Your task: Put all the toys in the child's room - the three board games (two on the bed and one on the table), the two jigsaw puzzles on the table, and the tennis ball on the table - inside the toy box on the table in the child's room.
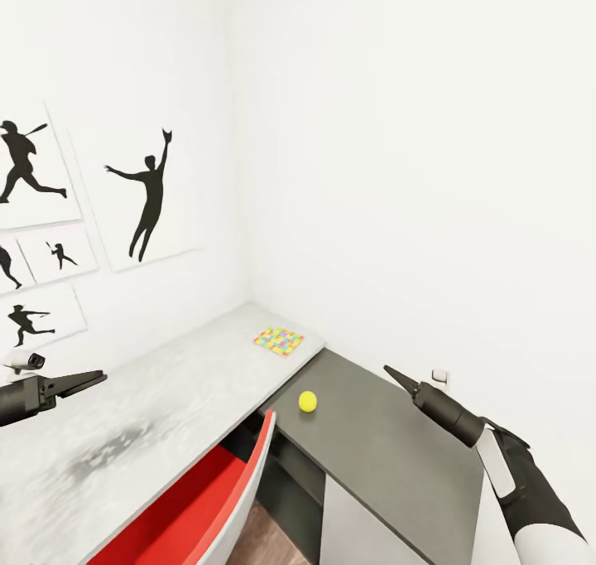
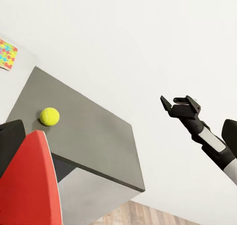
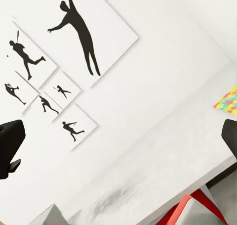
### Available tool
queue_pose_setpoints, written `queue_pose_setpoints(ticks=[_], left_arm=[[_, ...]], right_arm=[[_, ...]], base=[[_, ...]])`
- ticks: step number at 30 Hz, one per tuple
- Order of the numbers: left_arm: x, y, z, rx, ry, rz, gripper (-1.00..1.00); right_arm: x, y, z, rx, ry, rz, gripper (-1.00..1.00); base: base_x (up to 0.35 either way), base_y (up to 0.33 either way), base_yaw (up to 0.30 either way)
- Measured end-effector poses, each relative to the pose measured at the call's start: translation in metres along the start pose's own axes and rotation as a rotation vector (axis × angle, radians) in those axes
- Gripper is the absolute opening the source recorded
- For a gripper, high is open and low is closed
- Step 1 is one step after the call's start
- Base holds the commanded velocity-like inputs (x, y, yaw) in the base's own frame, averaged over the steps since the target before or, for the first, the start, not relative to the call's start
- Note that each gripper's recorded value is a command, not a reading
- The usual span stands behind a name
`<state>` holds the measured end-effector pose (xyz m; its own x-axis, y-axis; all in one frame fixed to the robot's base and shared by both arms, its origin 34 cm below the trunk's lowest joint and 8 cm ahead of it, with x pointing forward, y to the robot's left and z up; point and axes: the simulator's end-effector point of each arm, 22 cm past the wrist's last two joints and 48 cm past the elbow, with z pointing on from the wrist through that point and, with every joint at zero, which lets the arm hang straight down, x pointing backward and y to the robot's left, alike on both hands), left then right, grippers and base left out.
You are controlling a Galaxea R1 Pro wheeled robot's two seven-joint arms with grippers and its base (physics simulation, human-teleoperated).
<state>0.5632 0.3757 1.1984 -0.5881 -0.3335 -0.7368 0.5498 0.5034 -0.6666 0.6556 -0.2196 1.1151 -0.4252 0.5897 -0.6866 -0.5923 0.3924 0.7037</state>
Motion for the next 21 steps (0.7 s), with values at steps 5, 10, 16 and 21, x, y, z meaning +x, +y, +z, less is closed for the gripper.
queue_pose_setpoints(ticks=[5,10,16,21], left_arm=[[0.003,0.000,0.014,0.011,0.016,-0.013,1.00],[0.008,-0.004,0.021,0.041,-0.002,-0.028,1.00],[0.012,-0.005,0.023,0.057,-0.014,-0.043,1.00],[0.013,-0.005,0.022,0.058,-0.016,-0.045,1.00]], right_arm=[[0.004,-0.001,-0.002,0.013,-0.028,0.040,1.00],[0.021,0.004,-0.002,0.010,0.003,0.061,1.00],[0.024,0.002,0.014,0.022,0.034,0.017,1.00],[0.025,-0.006,0.022,0.051,0.048,-0.011,1.00]], base=[[0.000,0.000,0.000],[0.000,0.000,0.000],[0.000,0.000,0.000],[0.000,0.000,0.000]])
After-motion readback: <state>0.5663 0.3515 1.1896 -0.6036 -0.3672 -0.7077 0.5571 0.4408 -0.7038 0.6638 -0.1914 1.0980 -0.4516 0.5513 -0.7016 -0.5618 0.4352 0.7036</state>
